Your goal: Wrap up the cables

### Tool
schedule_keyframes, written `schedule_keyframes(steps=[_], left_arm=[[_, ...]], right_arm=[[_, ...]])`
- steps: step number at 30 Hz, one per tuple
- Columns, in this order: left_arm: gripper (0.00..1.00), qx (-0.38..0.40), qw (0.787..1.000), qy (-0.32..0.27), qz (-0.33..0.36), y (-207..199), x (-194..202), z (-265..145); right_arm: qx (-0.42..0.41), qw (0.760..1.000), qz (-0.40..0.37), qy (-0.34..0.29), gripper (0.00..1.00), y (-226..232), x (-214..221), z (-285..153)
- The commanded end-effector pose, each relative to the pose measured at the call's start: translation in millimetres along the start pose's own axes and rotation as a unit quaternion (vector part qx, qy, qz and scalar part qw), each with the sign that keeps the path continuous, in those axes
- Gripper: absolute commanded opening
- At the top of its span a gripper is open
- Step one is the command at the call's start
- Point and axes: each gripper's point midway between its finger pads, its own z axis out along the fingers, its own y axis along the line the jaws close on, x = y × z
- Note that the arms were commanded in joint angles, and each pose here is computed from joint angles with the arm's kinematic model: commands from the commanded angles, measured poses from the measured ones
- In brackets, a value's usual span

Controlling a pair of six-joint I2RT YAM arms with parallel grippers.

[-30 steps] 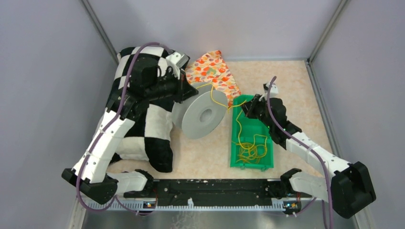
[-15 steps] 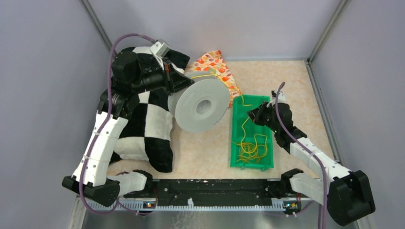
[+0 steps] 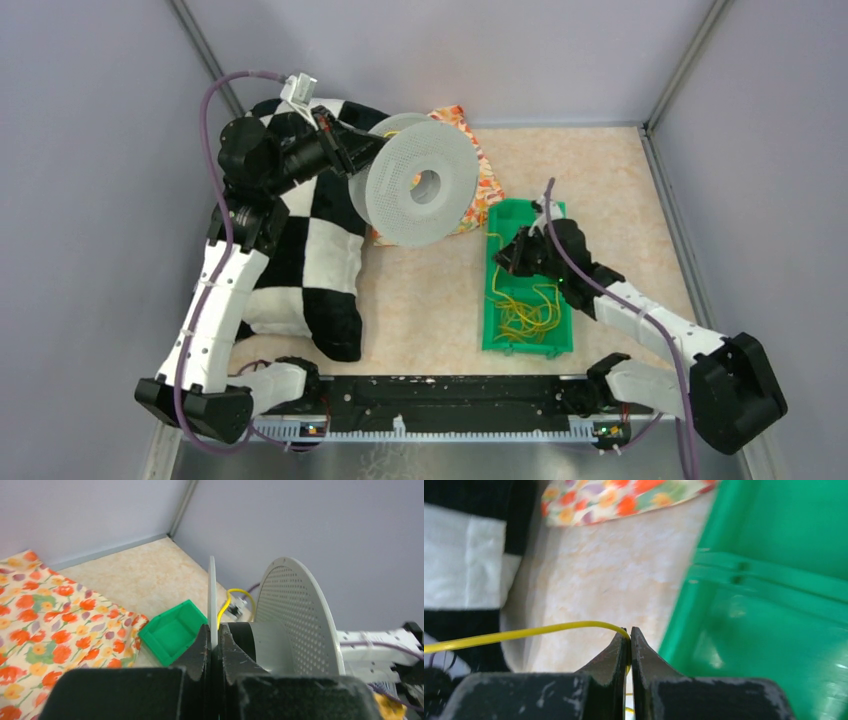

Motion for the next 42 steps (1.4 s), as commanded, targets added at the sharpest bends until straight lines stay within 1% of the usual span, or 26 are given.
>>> schedule_keyframes(steps=[1, 5, 9, 12, 15, 16, 18, 20, 22, 24, 26, 29, 33, 37, 42], left_arm=[[0.0, -0.067, 0.991, -0.12, -0.003, 19, -34, -8], [0.0, -0.141, 0.976, -0.161, -0.048, 54, -28, -13], [0.0, -0.22, 0.953, -0.188, -0.09, 93, -7, -19], [0.0, -0.252, 0.941, -0.185, -0.126, 115, 17, -18], [0.0, -0.274, 0.937, -0.159, -0.149, 127, 38, -14], [0.0, -0.279, 0.937, -0.152, -0.145, 129, 43, -11], [0.0, -0.285, 0.943, -0.134, -0.111, 129, 49, -5], [0.0, -0.303, 0.946, -0.088, -0.076, 129, 62, 1], [0.0, -0.323, 0.944, -0.057, -0.032, 128, 70, 5], [0.0, -0.308, 0.951, -0.023, 0.011, 118, 82, 14], [0.0, -0.253, 0.966, 0.027, 0.046, 104, 105, 27], [0.0, -0.233, 0.968, 0.069, 0.067, 101, 135, 31], [0.0, -0.191, 0.972, 0.079, 0.111, 85, 141, 27], [0.0, -0.128, 0.975, 0.091, 0.156, 63, 145, 22], [0.0, -0.056, 0.975, 0.108, 0.186, 35, 148, 13]], right_arm=[[-0.042, 0.998, -0.054, -0.001, 0.0, 63, -4, -2], [-0.061, 0.996, -0.063, 0.008, 0.0, 99, 9, -7], [-0.078, 0.993, -0.089, 0.013, 0.0, 134, 18, -13], [-0.077, 0.99, -0.119, 0.026, 0.0, 154, 29, -13], [-0.07, 0.986, -0.148, 0.043, 0.0, 167, 37, -10], [-0.073, 0.984, -0.155, 0.044, 0.0, 173, 37, -10], [-0.098, 0.982, -0.158, 0.036, 0.0, 190, 29, -16], [-0.134, 0.978, -0.156, 0.016, 0.0, 208, 16, -27], [-0.158, 0.973, -0.168, -0.007, 0.0, 221, 1, -38], [-0.167, 0.969, -0.183, -0.021, 0.0, 229, -13, -47], [-0.177, 0.963, -0.201, -0.033, 0.0, 241, -26, -55], [-0.184, 0.956, -0.223, -0.044, 0.0, 256, -43, -61], [-0.16, 0.956, -0.234, -0.075, 0.0, 252, -74, -66], [-0.136, 0.96, -0.224, -0.097, 0.0, 231, -102, -67], [-0.09, 0.965, -0.225, -0.096, 0.0, 193, -108, -61]])
